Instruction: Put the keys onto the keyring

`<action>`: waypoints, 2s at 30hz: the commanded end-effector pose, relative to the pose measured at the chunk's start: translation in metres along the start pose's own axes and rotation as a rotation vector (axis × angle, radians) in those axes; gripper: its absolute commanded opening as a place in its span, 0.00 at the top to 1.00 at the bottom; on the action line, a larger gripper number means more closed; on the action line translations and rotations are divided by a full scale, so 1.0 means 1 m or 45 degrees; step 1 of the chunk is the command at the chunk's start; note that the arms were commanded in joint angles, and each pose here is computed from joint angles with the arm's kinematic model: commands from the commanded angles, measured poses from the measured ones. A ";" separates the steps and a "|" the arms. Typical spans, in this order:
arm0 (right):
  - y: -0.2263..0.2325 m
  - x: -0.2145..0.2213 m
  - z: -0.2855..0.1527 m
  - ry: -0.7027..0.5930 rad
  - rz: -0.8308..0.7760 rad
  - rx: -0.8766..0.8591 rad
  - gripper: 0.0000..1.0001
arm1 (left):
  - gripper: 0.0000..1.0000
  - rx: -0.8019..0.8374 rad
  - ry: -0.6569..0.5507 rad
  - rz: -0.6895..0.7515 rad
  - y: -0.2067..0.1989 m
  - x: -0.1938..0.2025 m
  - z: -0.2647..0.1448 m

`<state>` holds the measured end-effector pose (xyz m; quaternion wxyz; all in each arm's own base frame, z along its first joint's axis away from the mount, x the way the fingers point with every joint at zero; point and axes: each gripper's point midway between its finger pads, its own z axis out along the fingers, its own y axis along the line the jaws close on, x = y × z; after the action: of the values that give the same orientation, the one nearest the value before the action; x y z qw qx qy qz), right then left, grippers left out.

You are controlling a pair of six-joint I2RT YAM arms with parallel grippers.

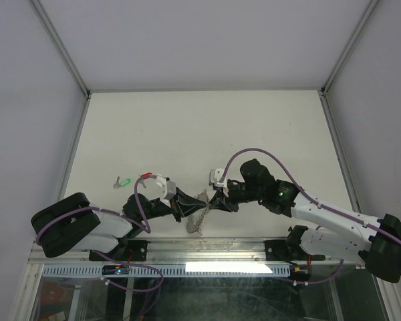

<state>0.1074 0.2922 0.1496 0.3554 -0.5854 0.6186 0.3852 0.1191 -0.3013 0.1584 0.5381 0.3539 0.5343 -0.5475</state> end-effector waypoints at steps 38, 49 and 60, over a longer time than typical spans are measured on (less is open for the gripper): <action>-0.032 0.003 -0.047 0.931 0.345 0.295 1.00 | 0.67 -0.027 0.067 0.186 0.013 -0.029 0.024; -0.033 -0.012 -0.045 0.892 0.327 0.294 1.00 | 0.67 -0.016 0.087 0.205 0.014 -0.033 0.032; -0.033 -0.040 -0.038 0.645 0.120 0.288 1.00 | 0.68 0.061 0.086 0.213 0.009 -0.041 0.047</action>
<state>0.1384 0.2594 0.1675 0.1433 -0.5725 0.7959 0.1352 0.1444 -0.3304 0.1911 0.5481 0.4176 0.5306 -0.4936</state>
